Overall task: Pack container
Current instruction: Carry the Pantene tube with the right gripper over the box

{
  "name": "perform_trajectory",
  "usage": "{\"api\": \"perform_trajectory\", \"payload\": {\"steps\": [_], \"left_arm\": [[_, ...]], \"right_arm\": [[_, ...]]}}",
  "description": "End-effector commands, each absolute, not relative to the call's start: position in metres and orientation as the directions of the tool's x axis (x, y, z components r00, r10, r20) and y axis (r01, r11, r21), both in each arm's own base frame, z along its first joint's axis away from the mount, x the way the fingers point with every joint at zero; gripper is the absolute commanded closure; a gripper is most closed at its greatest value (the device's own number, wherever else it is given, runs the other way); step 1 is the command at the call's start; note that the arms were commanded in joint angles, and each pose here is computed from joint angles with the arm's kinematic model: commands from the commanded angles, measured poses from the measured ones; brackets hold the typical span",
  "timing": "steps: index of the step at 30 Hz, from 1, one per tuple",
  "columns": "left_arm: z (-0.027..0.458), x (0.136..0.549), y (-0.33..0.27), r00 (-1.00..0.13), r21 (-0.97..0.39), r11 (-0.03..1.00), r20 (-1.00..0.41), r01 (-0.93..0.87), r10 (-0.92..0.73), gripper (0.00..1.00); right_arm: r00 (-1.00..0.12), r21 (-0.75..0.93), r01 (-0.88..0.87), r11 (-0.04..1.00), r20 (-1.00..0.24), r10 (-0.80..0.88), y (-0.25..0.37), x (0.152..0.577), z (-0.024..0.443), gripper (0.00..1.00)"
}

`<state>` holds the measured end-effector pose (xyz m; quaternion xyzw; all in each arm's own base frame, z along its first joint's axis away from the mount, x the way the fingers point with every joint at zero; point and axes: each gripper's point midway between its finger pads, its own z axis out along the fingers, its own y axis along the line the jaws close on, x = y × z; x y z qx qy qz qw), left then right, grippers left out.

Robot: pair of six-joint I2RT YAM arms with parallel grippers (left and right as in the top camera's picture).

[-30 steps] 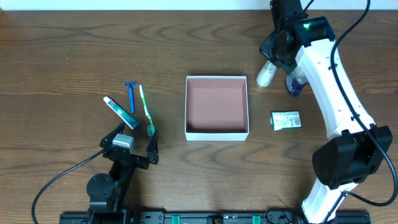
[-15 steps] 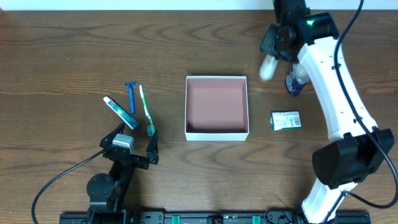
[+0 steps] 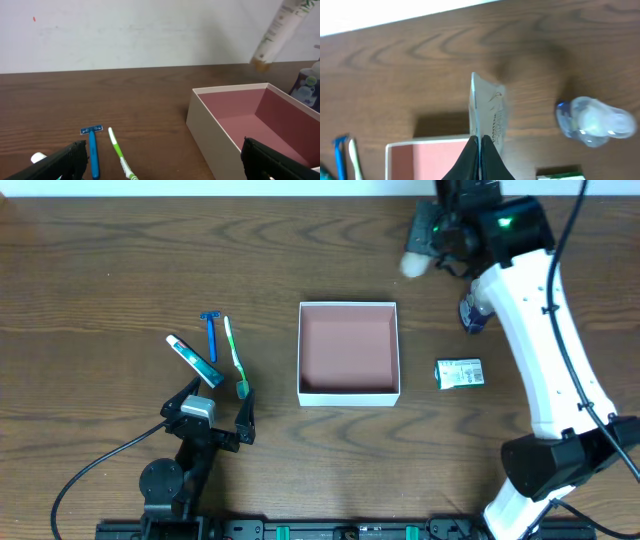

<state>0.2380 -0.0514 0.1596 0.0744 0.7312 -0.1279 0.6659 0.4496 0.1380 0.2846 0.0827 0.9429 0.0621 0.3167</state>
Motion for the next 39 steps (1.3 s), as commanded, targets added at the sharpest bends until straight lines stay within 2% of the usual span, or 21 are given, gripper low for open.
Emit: {"api": "perform_trajectory", "payload": {"steps": [1,10,21,29,34,39], "left_arm": [[0.144,0.237,-0.055,-0.149,-0.102,0.951,-0.987,0.293,-0.060,0.02],[0.144,0.237,-0.055,-0.149,-0.102,0.951,-0.987,0.293,-0.060,0.02],[0.144,0.237,-0.055,-0.149,-0.102,0.950,-0.987,0.294,-0.060,0.02],[0.144,0.237,-0.054,-0.149,-0.101,0.952,-0.987,0.289,-0.059,0.02],[0.143,0.243,-0.026,-0.139,-0.080,0.989,-0.988,0.126,-0.062,0.02],[0.140,0.243,-0.023,-0.148,-0.079,0.991,-0.987,0.109,-0.062,0.02]], "right_arm": [[-0.728,0.180,-0.004,0.984,-0.675,0.121,0.162,0.438,0.330,0.99],[-0.674,0.194,-0.107,0.975,-0.735,0.072,0.190,0.407,0.369,0.99],[-0.676,0.214,-0.235,0.948,-0.737,-0.001,0.251,0.377,0.369,0.99],[-0.750,0.283,-0.150,0.947,-0.657,0.077,0.282,0.379,0.332,0.99],[-0.786,0.296,-0.114,0.948,-0.611,0.096,0.301,0.380,0.306,0.99],[-0.803,0.304,-0.083,0.949,-0.585,0.117,0.306,0.381,0.295,0.99]]}}
